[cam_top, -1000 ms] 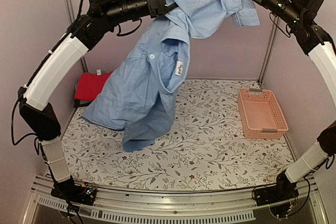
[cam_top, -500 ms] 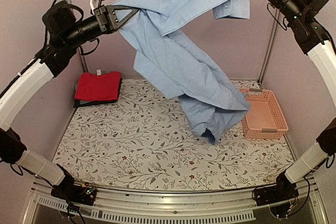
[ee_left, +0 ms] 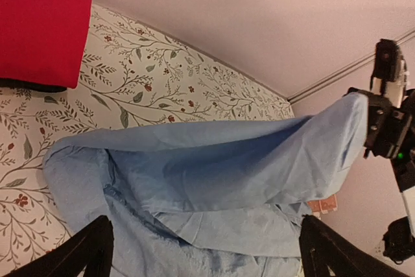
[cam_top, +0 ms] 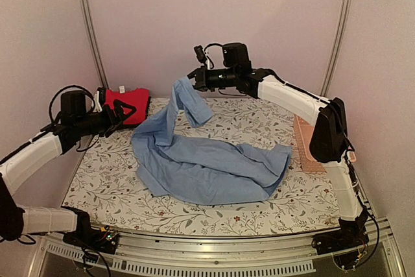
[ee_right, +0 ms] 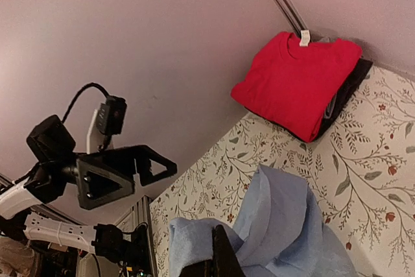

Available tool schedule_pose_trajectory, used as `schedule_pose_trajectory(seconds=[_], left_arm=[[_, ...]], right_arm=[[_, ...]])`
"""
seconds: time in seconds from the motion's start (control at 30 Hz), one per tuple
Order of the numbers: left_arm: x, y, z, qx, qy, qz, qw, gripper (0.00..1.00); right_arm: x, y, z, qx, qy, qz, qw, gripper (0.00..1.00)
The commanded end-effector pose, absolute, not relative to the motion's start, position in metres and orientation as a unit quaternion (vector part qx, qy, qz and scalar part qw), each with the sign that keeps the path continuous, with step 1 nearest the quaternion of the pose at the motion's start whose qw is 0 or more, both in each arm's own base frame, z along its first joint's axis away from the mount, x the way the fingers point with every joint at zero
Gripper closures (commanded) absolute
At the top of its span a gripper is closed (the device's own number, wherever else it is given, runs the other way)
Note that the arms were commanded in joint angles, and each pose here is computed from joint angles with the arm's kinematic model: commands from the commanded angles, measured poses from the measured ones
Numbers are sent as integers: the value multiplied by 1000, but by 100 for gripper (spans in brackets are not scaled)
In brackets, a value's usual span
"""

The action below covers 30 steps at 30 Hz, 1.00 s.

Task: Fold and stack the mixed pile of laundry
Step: Place the crumpled shirt at the center of the board.

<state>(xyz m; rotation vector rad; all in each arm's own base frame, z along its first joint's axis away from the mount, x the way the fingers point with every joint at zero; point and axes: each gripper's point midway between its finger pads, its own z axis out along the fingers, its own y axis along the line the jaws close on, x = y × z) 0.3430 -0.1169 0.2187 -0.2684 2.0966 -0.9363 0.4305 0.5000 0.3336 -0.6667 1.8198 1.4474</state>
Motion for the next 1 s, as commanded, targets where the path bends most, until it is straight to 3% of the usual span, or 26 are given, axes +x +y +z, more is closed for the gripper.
schedule_pose_trajectory(seconds=[0.0, 0.3, 0.5, 0.53, 0.57, 0.6, 0.63, 0.67, 0.8, 0.87, 0.97], left_arm=[[353, -127, 235, -41, 831, -345, 435, 0], [356, -251, 247, 246, 786, -351, 446, 0], [364, -288, 245, 302, 750, -360, 465, 1], [371, -291, 241, 304, 758, -351, 458, 10], [379, -293, 238, 304, 765, -346, 450, 26], [385, -293, 235, 303, 775, -347, 432, 59], [394, -293, 236, 290, 786, -342, 425, 98], [403, -292, 241, 274, 792, -344, 423, 100], [436, -283, 289, 229, 771, -333, 492, 100], [478, -256, 298, 151, 784, -296, 525, 100], [553, -214, 276, 48, 810, -263, 522, 100]], right_arm=[[427, 498, 276, -280, 738, 544, 284, 100], [390, 494, 320, -356, 666, 591, 284, 100], [364, 492, 354, -384, 620, 627, 274, 100], [360, 491, 361, -389, 612, 632, 275, 100], [358, 489, 367, -389, 608, 634, 276, 100], [356, 485, 374, -387, 609, 633, 281, 96], [360, 481, 372, -379, 617, 629, 282, 84], [366, 473, 371, -367, 627, 625, 284, 66], [403, 404, 355, -276, 700, 579, 314, 34], [413, 354, 337, -217, 748, 532, 331, 27], [409, 298, 300, -176, 814, 447, 326, 29]])
